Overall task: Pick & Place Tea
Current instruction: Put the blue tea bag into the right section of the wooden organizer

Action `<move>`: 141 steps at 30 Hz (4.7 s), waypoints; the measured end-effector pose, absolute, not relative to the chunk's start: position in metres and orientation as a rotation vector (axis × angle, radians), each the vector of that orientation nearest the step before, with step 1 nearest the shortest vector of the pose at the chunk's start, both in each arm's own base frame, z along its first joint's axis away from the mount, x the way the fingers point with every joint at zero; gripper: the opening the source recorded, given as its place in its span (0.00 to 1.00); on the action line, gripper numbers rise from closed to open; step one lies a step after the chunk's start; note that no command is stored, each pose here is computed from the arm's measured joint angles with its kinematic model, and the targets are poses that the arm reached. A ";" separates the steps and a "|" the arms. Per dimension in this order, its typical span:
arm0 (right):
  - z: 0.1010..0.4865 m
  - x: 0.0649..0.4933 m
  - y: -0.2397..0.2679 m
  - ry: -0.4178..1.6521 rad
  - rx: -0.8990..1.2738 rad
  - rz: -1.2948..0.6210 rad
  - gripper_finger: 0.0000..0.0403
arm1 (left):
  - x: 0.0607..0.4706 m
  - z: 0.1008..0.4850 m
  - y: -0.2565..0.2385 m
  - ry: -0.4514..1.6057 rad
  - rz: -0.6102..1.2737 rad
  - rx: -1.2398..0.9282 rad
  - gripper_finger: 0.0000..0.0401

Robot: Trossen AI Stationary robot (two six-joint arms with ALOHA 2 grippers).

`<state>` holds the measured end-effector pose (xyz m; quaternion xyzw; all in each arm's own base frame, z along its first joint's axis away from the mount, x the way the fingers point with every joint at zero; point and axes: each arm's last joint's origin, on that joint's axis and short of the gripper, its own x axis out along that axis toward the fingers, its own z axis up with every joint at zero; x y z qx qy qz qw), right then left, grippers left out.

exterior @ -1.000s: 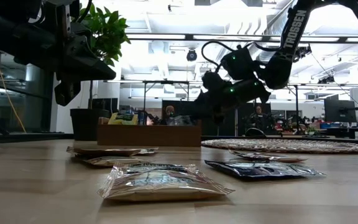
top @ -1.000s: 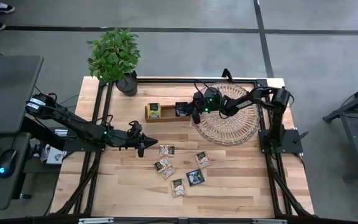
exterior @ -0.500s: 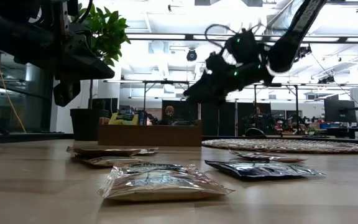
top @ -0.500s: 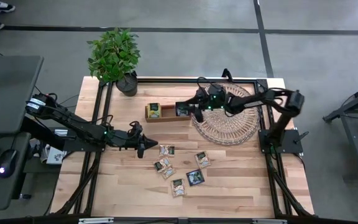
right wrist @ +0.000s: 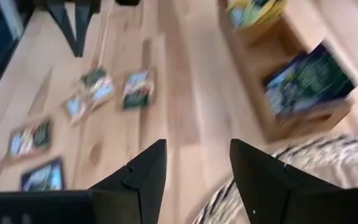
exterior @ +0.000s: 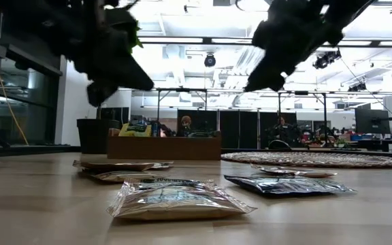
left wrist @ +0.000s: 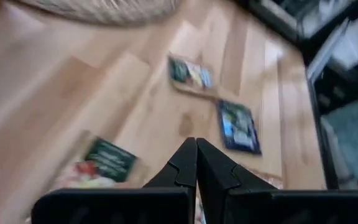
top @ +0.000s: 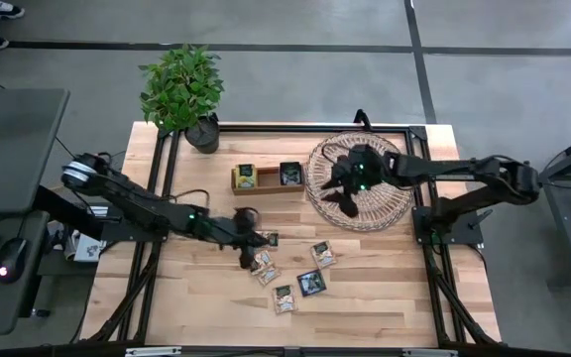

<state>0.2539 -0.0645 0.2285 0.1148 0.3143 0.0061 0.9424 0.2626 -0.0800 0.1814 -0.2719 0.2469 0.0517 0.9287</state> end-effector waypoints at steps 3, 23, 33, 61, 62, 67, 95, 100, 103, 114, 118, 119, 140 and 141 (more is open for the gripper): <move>0.226 0.248 -0.045 0.735 0.198 0.043 0.43 | 0.288 0.178 -0.090 0.555 0.054 -0.540 0.00; 0.158 0.213 0.059 0.956 0.796 0.014 0.46 | 0.384 0.173 -0.179 0.795 -0.026 -0.426 0.00; 0.144 0.195 0.095 0.722 1.011 -0.087 0.46 | 0.393 0.173 -0.186 0.863 -0.014 -0.336 0.00; 0.146 0.187 0.113 0.587 1.165 -0.207 0.46 | 0.396 0.163 -0.180 0.843 0.007 -0.130 0.00; 0.146 0.187 0.113 0.586 1.165 -0.208 0.46 | 0.396 0.163 -0.181 0.843 0.005 -0.130 0.00; 0.146 0.187 0.113 0.576 1.163 -0.215 0.46 | 0.401 0.146 -0.185 0.845 -0.008 -0.157 0.00; 0.104 0.252 0.160 0.819 1.178 -0.287 0.46 | 0.407 0.096 -0.187 0.930 0.088 -0.304 0.00; 0.102 0.262 0.163 0.834 1.173 -0.281 0.46 | 0.407 0.096 -0.187 0.924 0.083 -0.309 0.00; 0.103 0.265 0.162 0.824 1.160 -0.266 0.46 | 0.407 0.096 -0.187 0.923 0.081 -0.310 0.00; 0.102 0.266 0.161 0.837 1.111 -0.259 0.16 | 0.407 0.095 -0.188 0.918 0.090 -0.305 0.00; 0.103 0.266 0.162 0.858 1.064 -0.215 0.02 | 0.407 0.095 -0.188 0.917 0.088 -0.306 0.00; 0.103 0.266 0.162 0.866 1.063 -0.207 0.03 | 0.407 0.095 -0.188 0.918 0.086 -0.307 0.00; 0.129 0.259 0.151 0.911 0.822 -0.070 0.00 | 0.390 0.147 -0.162 1.034 0.076 -0.233 0.00; 0.132 0.258 0.149 0.917 0.805 -0.062 0.00 | 0.389 0.148 -0.162 1.039 0.081 -0.228 0.00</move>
